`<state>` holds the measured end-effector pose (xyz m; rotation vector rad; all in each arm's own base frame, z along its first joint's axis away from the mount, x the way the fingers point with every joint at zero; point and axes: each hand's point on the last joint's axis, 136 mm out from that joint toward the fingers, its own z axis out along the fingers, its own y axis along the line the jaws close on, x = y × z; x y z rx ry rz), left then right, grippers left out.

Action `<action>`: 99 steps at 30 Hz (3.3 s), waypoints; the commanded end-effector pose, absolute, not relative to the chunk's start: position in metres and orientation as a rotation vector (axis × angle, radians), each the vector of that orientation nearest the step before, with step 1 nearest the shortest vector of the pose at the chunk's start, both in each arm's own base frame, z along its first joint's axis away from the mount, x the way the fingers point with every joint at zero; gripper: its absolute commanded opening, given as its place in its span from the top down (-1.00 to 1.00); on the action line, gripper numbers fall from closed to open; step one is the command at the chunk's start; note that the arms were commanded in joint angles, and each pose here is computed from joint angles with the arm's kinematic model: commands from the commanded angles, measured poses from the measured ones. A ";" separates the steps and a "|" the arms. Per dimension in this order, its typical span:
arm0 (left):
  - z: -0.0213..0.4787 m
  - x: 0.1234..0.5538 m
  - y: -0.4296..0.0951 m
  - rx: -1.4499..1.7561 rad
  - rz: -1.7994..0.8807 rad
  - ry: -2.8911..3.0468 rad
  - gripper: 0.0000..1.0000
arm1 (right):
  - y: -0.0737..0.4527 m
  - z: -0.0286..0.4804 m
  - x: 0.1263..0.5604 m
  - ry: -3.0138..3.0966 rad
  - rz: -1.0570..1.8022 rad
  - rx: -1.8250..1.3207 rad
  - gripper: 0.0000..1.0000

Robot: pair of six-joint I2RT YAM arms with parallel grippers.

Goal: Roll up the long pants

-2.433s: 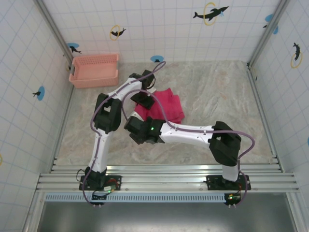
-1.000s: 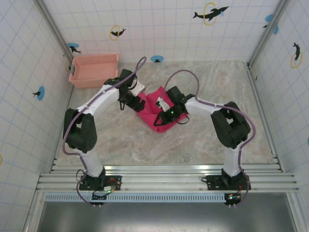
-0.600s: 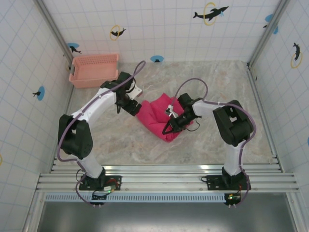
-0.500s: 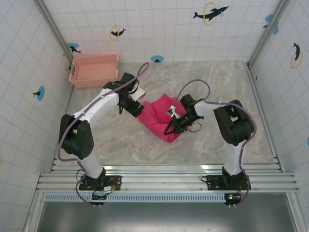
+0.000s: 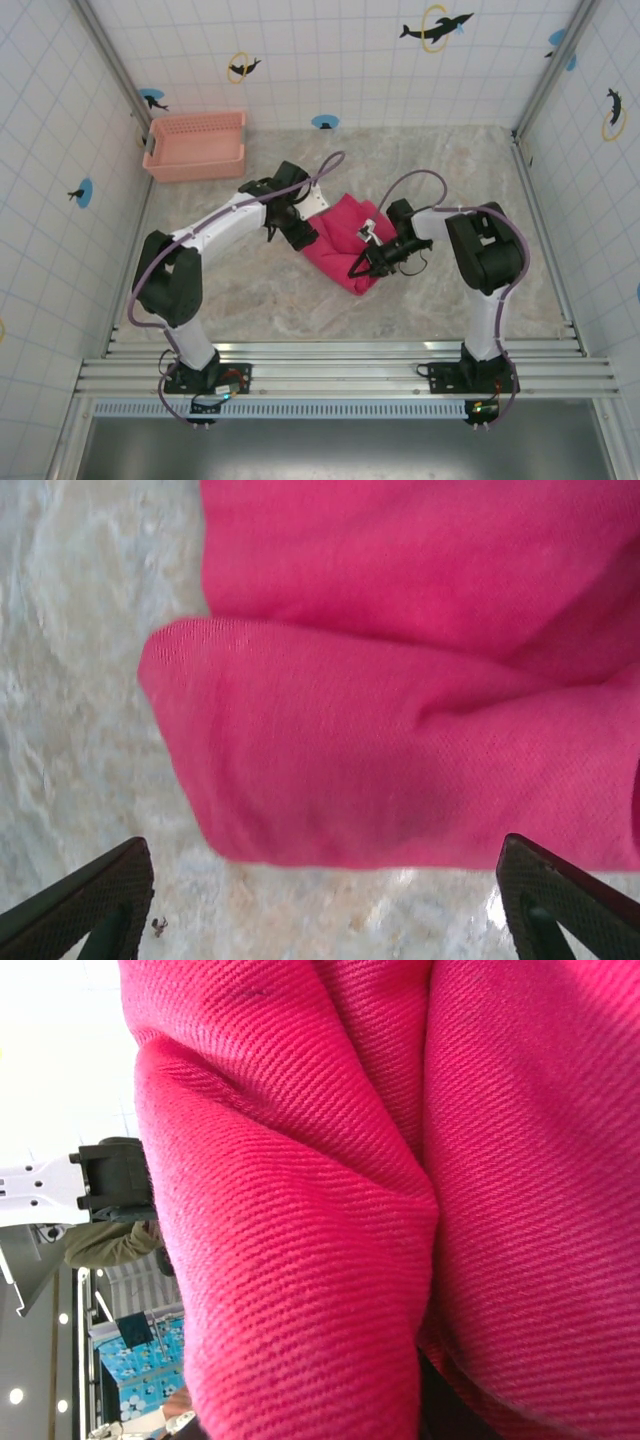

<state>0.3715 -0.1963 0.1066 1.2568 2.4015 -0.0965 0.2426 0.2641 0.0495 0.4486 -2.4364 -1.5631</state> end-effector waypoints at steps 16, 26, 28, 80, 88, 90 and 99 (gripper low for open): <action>0.030 0.411 -0.218 1.411 0.030 2.481 -0.65 | 0.241 0.027 0.239 -2.478 -1.394 0.276 0.58; 0.006 0.411 -0.206 1.427 0.115 2.596 -0.66 | 0.203 0.064 0.264 -2.957 -0.994 0.397 -0.32; 0.005 0.411 -0.205 1.425 0.117 2.603 -0.67 | 0.189 0.081 0.268 -3.138 -0.740 0.545 -0.45; 0.058 0.416 -0.202 1.392 0.161 2.554 -0.94 | 0.277 0.010 0.242 -2.980 0.144 1.761 0.52; 0.135 0.426 -0.183 1.203 0.298 2.472 -0.94 | 0.289 0.062 0.233 -3.018 -0.702 1.416 0.52; 0.146 0.426 -0.177 1.158 0.309 2.464 -0.94 | 0.296 0.075 0.230 -2.974 -0.963 1.282 0.52; 0.142 0.410 -0.166 1.167 0.319 2.483 -0.94 | 0.325 0.098 0.251 -2.659 -1.649 0.644 0.53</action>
